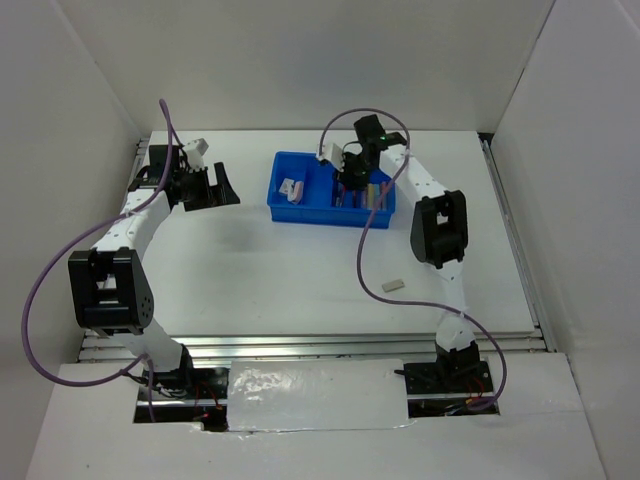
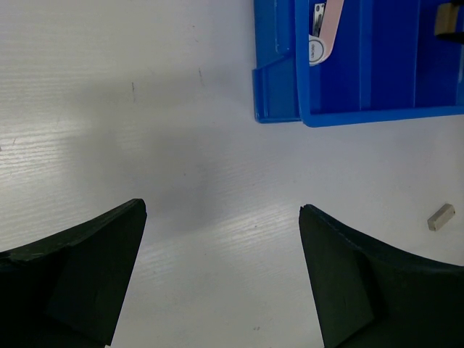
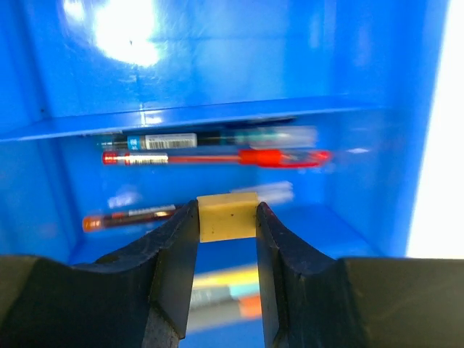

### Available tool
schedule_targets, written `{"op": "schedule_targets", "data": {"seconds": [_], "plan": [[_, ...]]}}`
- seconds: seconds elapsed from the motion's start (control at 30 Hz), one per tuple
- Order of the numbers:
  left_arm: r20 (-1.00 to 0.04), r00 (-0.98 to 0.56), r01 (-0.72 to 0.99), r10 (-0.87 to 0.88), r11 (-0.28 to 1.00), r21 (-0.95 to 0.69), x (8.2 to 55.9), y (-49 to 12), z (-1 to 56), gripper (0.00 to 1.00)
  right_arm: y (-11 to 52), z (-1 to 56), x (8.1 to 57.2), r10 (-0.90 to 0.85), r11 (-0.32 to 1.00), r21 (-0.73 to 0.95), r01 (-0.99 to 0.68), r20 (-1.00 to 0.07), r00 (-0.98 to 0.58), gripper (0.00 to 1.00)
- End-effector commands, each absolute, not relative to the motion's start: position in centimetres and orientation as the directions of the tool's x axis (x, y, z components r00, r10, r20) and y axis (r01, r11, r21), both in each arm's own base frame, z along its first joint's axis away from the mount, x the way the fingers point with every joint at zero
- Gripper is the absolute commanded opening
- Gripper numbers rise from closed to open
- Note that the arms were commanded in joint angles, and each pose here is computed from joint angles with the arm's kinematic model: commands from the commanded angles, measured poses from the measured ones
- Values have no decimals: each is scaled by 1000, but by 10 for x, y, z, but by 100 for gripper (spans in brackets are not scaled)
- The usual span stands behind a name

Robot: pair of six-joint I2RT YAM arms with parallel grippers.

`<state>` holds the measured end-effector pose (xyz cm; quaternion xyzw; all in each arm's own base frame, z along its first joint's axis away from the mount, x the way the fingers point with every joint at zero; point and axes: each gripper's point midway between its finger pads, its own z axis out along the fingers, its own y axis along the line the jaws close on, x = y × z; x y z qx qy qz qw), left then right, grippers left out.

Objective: Sort the stationery into containers
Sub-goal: Pick up the stationery from the storage box, then place the stationery at the center of the board.

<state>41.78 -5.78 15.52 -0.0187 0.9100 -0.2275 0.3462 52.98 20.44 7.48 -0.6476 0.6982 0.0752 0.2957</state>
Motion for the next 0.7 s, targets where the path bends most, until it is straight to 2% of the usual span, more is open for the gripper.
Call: {"op": "schedule_targets", "data": {"seconds": [0.0, 0.13, 0.33, 0.67], "plan": [[-646, -739, 155, -191, 885, -439, 423, -62, 165, 99, 211, 152, 537, -809, 181, -396, -900, -580, 92, 0], [-645, -740, 156, -190, 884, -440, 422, -62, 165, 99, 211, 170, 535, -797, 191, -407, -893, -595, 101, 0], [-648, -737, 158, -194, 882, -444, 420, -63, 166, 99, 222, 210, 528, -703, 244, -386, -890, -702, 111, 0], [-655, -731, 160, -191, 885, -437, 414, -62, 171, 99, 281, 189, 520, -641, 193, -325, -926, -756, 132, 0]]}}
